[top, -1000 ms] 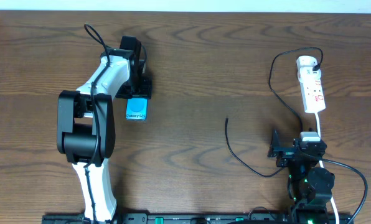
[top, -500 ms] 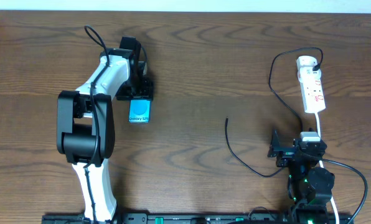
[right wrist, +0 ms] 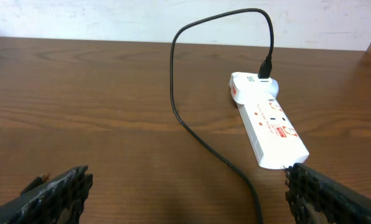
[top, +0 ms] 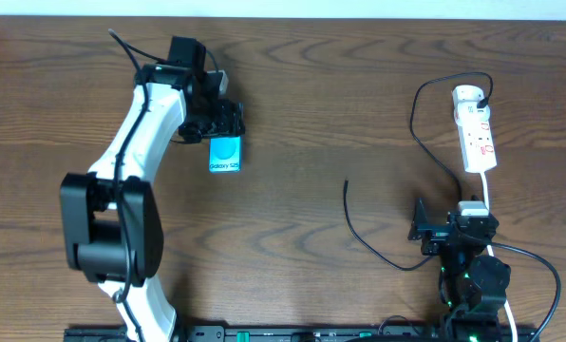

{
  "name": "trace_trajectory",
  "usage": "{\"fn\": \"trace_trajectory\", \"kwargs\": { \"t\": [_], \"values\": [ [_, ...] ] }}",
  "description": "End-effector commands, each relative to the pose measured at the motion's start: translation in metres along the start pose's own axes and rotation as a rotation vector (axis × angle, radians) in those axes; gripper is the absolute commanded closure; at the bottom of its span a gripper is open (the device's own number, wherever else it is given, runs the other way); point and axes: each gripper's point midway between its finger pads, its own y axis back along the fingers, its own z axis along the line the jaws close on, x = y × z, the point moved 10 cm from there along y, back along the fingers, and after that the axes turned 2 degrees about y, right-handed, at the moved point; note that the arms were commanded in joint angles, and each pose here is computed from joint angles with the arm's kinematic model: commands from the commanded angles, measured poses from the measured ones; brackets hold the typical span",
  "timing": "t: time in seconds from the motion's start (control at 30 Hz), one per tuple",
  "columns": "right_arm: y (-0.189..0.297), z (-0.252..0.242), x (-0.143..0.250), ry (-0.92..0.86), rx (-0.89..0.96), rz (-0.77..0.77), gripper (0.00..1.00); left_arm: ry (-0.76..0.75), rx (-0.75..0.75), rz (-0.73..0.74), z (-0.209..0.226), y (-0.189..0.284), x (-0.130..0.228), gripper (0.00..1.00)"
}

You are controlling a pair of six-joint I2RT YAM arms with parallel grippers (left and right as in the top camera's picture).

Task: Plug charger to phone and switch on socket
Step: 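Lift the phone with the left gripper and tilt it upright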

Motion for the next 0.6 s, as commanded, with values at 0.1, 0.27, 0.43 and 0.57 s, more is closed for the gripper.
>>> {"fn": "trace_trajectory", "kwargs": {
  "t": [0.1, 0.27, 0.43, 0.57],
  "values": [
    [0.0, 0.001, 0.0, -0.015, -0.003, 0.0, 0.01, 0.093, 0.16, -0.061, -0.022, 0.04, 0.005, 0.93],
    [0.0, 0.001, 0.0, -0.015, -0.003, 0.0, 0.01, 0.283, 0.171, -0.059, -0.024, 0.046, 0.006, 0.93],
    [0.0, 0.001, 0.0, -0.015, -0.003, 0.0, 0.01, 0.503, 0.258, -0.004, -0.029, 0.048, 0.006, 0.93],
    [0.0, 0.001, 0.0, -0.015, -0.003, 0.0, 0.01, 0.616, 0.379, 0.063, -0.03, 0.053, 0.006, 0.92]
  ]
}}
